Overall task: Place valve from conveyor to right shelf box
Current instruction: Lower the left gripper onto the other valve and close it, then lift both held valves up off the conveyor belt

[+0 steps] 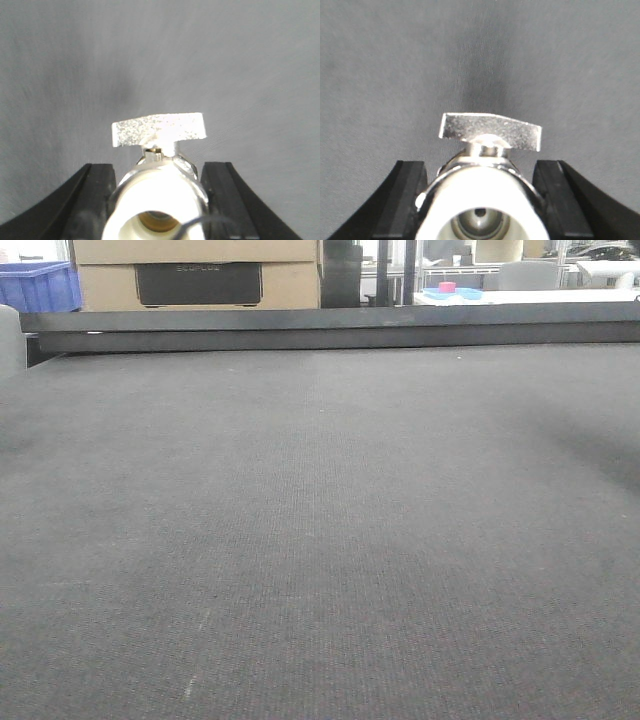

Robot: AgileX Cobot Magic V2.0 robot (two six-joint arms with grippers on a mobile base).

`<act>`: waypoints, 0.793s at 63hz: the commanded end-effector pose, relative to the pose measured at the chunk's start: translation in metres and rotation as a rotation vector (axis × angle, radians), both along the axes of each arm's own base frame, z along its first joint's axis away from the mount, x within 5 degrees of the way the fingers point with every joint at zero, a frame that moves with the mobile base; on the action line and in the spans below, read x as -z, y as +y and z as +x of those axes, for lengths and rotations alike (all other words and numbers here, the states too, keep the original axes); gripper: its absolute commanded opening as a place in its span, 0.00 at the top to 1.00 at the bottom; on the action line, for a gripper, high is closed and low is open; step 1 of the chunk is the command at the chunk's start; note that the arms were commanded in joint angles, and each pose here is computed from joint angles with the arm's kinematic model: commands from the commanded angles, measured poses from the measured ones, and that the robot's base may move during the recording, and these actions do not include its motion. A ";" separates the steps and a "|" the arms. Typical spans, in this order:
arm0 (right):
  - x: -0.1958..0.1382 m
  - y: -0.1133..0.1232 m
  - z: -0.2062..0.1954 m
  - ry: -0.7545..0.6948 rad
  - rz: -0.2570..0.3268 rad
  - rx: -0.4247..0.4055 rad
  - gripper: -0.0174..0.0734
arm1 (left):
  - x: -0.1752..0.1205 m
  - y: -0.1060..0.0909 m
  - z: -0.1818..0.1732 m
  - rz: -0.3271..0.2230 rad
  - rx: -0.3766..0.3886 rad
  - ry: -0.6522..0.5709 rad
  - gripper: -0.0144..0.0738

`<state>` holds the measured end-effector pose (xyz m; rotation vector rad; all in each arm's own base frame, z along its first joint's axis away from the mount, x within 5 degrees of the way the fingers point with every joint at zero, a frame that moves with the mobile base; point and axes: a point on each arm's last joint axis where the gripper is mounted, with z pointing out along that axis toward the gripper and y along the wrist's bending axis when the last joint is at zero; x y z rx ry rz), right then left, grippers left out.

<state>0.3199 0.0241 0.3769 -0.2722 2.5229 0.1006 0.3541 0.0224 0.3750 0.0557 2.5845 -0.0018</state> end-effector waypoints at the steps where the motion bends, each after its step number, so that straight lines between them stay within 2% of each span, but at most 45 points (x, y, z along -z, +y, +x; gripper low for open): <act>1: -0.025 -0.002 -0.012 -0.123 -0.001 0.007 0.98 | -0.037 -0.007 -0.022 -0.012 0.011 -0.097 0.96; 11: -0.048 -0.002 -0.025 -0.210 0.004 0.009 0.98 | -0.074 -0.015 -0.050 -0.008 0.030 -0.201 0.96; 22: -0.080 -0.003 -0.035 -0.312 0.010 0.008 0.98 | -0.101 -0.016 -0.077 -0.004 0.031 -0.295 0.96; 35: -0.104 -0.001 -0.042 -0.372 0.034 0.000 0.98 | -0.111 -0.017 -0.090 -0.002 0.031 -0.332 0.96; 50: -0.107 0.000 -0.043 -0.375 0.046 -0.005 0.98 | -0.112 -0.017 -0.090 -0.001 0.031 -0.343 0.96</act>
